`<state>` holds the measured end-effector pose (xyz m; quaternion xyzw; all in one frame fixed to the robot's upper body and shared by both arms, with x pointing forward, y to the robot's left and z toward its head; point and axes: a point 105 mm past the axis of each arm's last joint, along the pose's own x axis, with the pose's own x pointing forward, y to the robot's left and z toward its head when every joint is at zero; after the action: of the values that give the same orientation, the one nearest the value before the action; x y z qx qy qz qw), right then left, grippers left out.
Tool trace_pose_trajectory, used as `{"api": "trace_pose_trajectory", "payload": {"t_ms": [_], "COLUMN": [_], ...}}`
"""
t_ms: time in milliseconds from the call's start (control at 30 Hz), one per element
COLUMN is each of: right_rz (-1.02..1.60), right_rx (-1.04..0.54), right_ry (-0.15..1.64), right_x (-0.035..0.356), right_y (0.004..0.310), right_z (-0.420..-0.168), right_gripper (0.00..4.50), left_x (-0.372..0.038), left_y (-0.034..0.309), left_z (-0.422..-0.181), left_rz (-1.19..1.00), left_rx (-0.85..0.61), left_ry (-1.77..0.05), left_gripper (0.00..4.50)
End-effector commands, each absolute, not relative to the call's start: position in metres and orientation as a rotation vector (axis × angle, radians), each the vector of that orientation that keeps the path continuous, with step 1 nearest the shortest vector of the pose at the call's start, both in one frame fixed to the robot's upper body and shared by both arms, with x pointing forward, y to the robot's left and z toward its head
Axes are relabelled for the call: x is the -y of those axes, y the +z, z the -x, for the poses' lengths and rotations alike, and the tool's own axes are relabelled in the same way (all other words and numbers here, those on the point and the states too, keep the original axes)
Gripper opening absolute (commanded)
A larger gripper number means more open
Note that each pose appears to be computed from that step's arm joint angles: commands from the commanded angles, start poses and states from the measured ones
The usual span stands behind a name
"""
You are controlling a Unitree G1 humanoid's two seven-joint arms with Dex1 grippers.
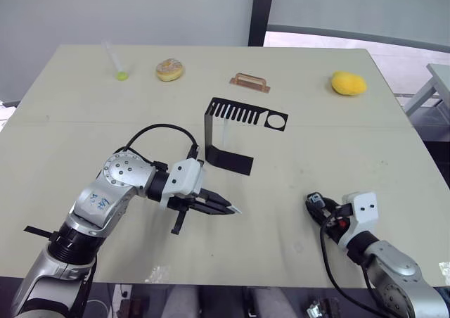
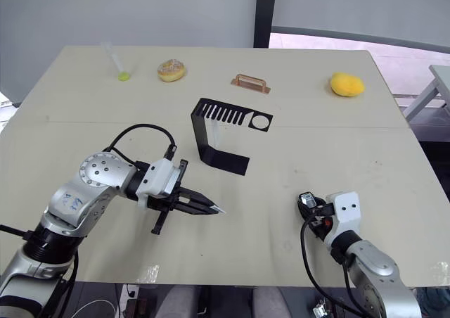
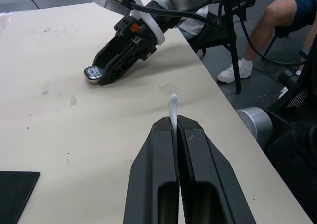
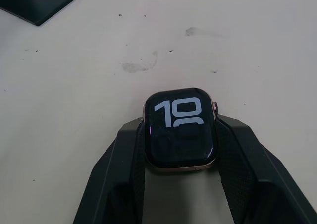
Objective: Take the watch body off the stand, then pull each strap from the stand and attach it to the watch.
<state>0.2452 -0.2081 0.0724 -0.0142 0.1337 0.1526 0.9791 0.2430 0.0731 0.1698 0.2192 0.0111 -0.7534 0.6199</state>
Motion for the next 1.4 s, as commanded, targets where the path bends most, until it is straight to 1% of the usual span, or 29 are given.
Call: {"api": "trace_pose_trajectory", "payload": {"t_ms": [33,133,167,267,300,533,700,1000,1400], "right_rz": [0.055,0.060,0.069,0.086,0.101,0.200,0.255,0.266,0.201], "right_rx": [-0.321,-0.306,-0.304,-0.295,-0.286,-0.216,-0.210,-0.188,-0.239], "right_ry": [0.299,0.306,0.315,0.316,0.321,0.377,0.416,0.450,0.489], "right_x": [0.213,0.213,0.212,0.214,0.215,0.220,0.225,0.225,0.222], "right_y": [0.061,0.063,0.063,0.066,0.068,0.083,0.082,0.081,0.067], "right_z": [-0.241,-0.241,-0.241,-0.240,-0.240,-0.238,-0.242,-0.254,-0.247], "right_gripper": [1.50,1.50,2.57,3.93,4.45,4.45,4.45,4.45,4.45], "left_x": [-0.073,-0.072,-0.072,-0.072,-0.072,-0.072,-0.071,-0.069,-0.072], "left_y": [0.178,0.178,0.178,0.177,0.177,0.176,0.176,0.176,0.176], "left_z": [-0.244,-0.244,-0.244,-0.244,-0.245,-0.245,-0.245,-0.244,-0.246], "left_rz": [-0.532,-0.531,-0.530,-0.531,-0.530,-0.526,-0.526,-0.525,-0.530], "left_rx": [0.019,0.022,0.023,0.024,0.024,0.025,0.031,0.032,0.027], "left_ry": [-1.729,-1.728,-1.728,-1.728,-1.728,-1.727,-1.733,-1.735,-1.723], "left_gripper": [0.00,0.00,0.00,0.00,0.00,0.00,0.00,0.00,0.00]}}
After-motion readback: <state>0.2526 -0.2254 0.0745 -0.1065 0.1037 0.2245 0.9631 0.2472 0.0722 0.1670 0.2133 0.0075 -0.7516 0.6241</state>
